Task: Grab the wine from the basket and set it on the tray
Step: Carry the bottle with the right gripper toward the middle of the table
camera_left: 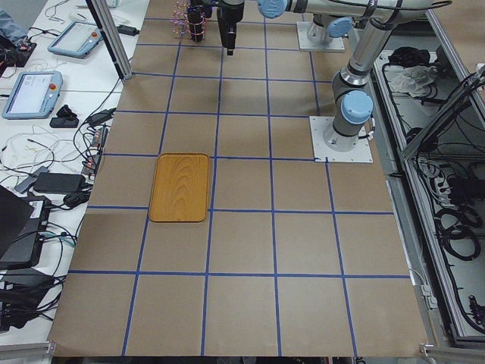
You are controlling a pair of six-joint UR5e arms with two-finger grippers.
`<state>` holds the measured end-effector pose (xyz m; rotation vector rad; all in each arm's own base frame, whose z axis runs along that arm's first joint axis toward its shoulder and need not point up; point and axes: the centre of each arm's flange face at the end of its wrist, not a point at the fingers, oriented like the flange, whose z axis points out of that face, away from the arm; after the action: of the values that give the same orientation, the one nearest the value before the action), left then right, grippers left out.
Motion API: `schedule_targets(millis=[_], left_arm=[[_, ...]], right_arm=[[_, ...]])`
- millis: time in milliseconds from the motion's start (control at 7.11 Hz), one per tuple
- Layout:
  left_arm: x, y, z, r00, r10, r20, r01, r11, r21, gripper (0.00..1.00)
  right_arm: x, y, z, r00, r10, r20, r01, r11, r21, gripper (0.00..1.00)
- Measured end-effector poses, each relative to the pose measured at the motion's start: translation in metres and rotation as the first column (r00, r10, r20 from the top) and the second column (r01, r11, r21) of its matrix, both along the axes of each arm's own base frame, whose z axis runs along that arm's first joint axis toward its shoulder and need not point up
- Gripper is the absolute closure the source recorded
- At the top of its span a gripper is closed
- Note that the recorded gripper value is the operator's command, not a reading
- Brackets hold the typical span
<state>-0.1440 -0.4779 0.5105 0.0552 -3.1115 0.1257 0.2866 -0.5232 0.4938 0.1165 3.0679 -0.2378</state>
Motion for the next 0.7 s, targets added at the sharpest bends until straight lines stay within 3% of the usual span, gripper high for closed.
schedule_targets(millis=[281,703], left_arm=[[0.000,0.001,-0.002,1.000,-0.001,-0.001,0.001,1.000,0.004,0.00],[-0.001,0.003,-0.004,1.000,0.000,-0.003,0.000,1.000,0.006,0.00]], right_arm=[[0.073,0.008,-0.039,0.999,-0.035,-0.038,0.033,0.999,-0.038,1.00],[0.121,0.024,-0.068,0.996,-0.071,-0.050,0.069,0.997,-0.045,1.00]])
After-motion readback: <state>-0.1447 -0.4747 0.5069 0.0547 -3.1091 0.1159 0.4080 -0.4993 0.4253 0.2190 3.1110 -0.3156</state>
